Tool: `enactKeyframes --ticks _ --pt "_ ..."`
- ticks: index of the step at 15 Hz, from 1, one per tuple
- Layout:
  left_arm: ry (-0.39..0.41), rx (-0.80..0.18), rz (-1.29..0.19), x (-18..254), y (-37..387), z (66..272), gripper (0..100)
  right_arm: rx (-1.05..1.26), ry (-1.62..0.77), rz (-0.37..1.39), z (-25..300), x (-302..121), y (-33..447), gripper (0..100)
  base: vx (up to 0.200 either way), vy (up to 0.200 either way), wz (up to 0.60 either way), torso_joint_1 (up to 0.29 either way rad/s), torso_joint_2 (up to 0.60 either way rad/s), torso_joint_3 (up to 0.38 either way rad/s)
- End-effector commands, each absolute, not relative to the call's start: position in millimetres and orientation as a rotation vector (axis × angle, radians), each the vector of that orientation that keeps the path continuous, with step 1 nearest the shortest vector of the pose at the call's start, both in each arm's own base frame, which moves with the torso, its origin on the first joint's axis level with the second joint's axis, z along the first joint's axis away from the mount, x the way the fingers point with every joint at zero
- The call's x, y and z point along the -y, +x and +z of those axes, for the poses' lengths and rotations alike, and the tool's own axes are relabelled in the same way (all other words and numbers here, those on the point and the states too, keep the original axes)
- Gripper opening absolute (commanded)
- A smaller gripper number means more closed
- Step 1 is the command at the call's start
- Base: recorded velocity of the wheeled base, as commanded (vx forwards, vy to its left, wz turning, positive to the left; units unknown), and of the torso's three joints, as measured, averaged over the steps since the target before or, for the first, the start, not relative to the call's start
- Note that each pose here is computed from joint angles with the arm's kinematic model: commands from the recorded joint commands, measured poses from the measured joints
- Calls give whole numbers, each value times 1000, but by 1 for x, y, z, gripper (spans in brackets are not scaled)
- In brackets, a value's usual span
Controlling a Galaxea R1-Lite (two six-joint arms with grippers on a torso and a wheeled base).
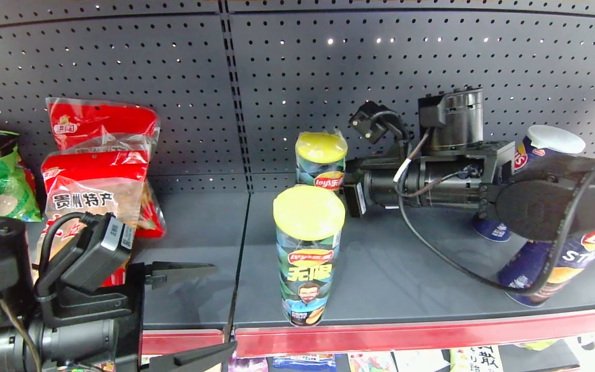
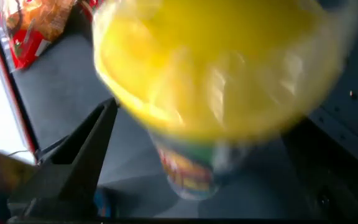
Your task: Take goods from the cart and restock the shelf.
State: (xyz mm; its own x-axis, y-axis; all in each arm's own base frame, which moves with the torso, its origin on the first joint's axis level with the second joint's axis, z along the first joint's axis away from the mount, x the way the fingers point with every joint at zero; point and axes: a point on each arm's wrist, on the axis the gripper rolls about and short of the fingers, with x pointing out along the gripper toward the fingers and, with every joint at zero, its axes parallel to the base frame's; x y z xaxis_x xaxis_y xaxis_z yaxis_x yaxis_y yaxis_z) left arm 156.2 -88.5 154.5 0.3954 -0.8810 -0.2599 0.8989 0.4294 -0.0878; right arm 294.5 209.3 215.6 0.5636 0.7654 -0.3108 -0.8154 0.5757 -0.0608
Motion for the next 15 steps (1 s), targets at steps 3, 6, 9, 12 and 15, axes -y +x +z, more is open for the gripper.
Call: enactKeyframes --ticks 3,6,9,12,15 --pt "64 -312 -1116 91 161 151 100 -287 -196 875 221 -175 258 100 0 0 0 0 0 0" --pt "79 -325 -1045 94 171 150 100 -309 -194 869 217 -151 224 100 0 0 0 0 0 0" --pt "84 -353 -1036 96 175 144 100 -308 -196 870 213 -130 190 100 0 0 0 0 0 0" --pt "90 -388 -1010 99 183 138 100 -290 -194 874 205 -103 147 100 0 0 0 0 0 0" --pt "109 -396 -1008 104 192 135 100 -268 -191 872 200 -90 127 100 0 0 0 0 0 0"
